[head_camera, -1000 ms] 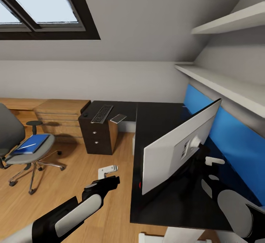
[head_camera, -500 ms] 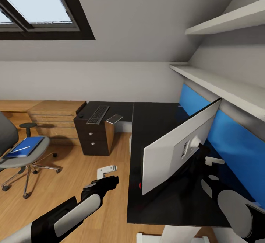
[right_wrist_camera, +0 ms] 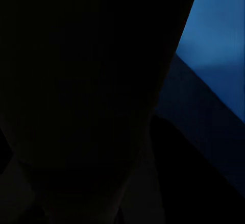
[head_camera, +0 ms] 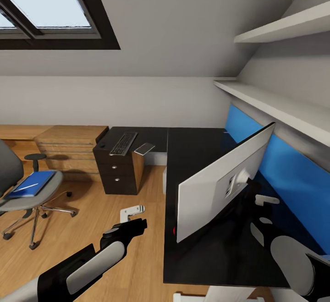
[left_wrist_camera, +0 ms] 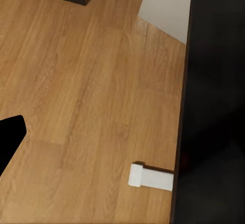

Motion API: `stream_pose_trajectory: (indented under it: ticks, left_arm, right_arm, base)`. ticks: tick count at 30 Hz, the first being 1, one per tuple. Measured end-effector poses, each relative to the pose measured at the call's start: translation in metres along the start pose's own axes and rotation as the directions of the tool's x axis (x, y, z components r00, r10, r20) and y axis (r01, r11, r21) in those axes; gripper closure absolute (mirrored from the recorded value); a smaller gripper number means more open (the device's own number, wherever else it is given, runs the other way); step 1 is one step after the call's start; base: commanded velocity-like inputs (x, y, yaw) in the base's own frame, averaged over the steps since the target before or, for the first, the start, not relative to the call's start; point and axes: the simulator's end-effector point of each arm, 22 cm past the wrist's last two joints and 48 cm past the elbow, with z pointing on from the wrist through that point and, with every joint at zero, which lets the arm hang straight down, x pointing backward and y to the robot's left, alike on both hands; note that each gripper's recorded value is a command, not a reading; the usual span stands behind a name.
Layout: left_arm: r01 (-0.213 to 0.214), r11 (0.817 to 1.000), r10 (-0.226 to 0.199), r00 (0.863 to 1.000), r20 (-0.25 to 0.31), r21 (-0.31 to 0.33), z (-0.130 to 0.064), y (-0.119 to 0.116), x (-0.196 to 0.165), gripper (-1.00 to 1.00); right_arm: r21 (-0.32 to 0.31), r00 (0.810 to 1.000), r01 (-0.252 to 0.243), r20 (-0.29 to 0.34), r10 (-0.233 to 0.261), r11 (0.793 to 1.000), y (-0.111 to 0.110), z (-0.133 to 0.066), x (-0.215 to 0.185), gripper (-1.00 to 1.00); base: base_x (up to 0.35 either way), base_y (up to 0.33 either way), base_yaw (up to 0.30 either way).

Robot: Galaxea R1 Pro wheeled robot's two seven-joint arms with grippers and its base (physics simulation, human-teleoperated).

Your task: In the bedroom, organize the workspace by keeping the computer under the desk, ensuring the monitor is on the desk, placing the keyboard on the desk next to the monitor, placing the mouse on the desk next to the keyboard, moving the folder from the swivel chair onto the desk next to the mouse, stacking the notebook on top of the folder with the pen on top of the notebook, and positioning the swivel chair next to the desk.

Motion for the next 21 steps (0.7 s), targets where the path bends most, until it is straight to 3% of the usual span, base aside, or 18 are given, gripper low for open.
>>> stream_pose_trajectory:
  ticks: [10, 21]
  left_arm:
    - [0.000, 1.000, 0.000, 1.000, -0.002, 0.000, 0.0001, 0.0000, 0.0005, -1.00]
    - [0.000, 1.000, 0.000, 1.000, -0.003, 0.001, 0.0001, -0.0003, 0.0011, -1.00]
  right_arm:
    - [0.000, 1.000, 0.000, -0.001, 0.000, 1.000, 0.0000, 0.0000, 0.0003, 1.00]
    - [0.000, 1.000, 0.001, 0.001, -0.001, 1.000, -0.0001, 0.0001, -0.0004, 1.00]
  base:
    - [0.001, 0.001, 0.000]
    - [0.108, 0.000, 0.000]
